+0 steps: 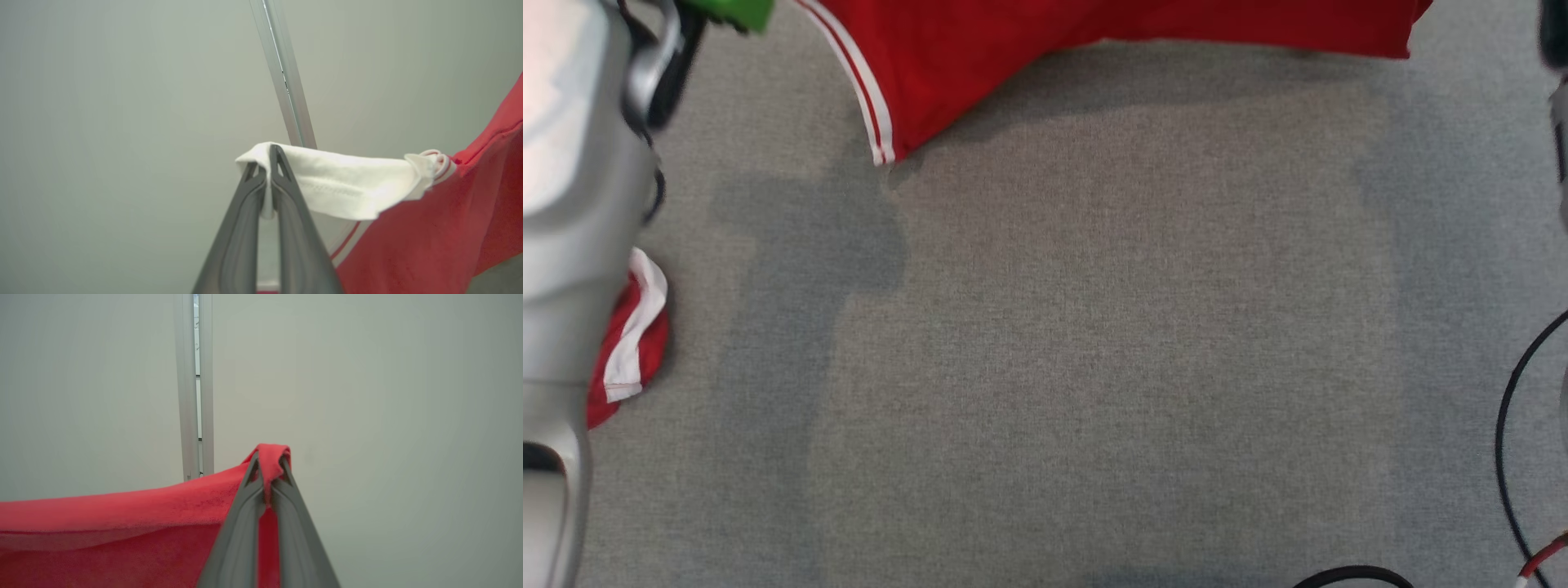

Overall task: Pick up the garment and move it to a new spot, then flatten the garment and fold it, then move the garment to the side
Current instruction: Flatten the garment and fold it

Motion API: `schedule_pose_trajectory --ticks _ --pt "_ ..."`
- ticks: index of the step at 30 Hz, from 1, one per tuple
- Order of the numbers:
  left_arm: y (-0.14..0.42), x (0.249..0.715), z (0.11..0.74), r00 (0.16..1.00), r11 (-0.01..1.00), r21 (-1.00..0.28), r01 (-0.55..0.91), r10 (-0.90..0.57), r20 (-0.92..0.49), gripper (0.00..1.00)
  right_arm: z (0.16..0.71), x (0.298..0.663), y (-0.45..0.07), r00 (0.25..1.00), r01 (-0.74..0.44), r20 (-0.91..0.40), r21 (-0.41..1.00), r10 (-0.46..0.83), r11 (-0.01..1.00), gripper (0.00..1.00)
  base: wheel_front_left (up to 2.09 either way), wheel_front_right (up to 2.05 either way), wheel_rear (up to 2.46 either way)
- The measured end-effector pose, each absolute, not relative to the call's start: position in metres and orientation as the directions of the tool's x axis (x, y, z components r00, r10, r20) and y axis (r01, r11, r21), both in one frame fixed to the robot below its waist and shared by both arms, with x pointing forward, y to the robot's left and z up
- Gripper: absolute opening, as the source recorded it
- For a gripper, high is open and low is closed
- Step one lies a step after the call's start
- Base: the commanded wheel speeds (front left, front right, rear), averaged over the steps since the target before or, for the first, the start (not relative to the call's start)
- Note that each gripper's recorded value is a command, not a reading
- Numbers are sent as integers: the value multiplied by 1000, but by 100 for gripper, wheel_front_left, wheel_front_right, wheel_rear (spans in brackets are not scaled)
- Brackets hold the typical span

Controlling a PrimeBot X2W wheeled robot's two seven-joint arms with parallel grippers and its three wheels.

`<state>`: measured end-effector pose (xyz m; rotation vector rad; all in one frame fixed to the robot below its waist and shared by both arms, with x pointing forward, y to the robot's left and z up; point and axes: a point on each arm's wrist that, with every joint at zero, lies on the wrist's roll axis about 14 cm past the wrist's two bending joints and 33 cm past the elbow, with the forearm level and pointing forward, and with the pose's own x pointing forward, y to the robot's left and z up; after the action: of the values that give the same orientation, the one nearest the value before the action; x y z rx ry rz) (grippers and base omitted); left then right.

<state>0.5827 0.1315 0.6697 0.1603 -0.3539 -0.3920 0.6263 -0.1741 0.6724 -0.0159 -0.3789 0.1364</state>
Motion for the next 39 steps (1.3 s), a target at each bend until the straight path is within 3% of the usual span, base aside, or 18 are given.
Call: schedule_pose_trajectory --ticks 9,15,19,28,39 --pt "116 657 739 775 869 447 212 -428 464 0 725 694 -189 855 -29 512 -124 89 992 0 0 0 0" --pt "103 670 725 752 862 455 221 -448 484 0 692 709 -202 876 12 481 -114 45 993 0 0 0 0" --pt "113 676 670 813 880 394 263 -423 401 0 629 710 -216 932 25 362 -86 8 996 0 0 0 0" --pt "122 632 552 911 932 133 338 -359 205 0 505 654 -213 995 -14 104 45 9 999 0 0 0 0" --pt "130 478 431 964 958 -192 212 -237 -120 0 423 516 -221 982 -6 -189 109 27 994 0 0 0 0"
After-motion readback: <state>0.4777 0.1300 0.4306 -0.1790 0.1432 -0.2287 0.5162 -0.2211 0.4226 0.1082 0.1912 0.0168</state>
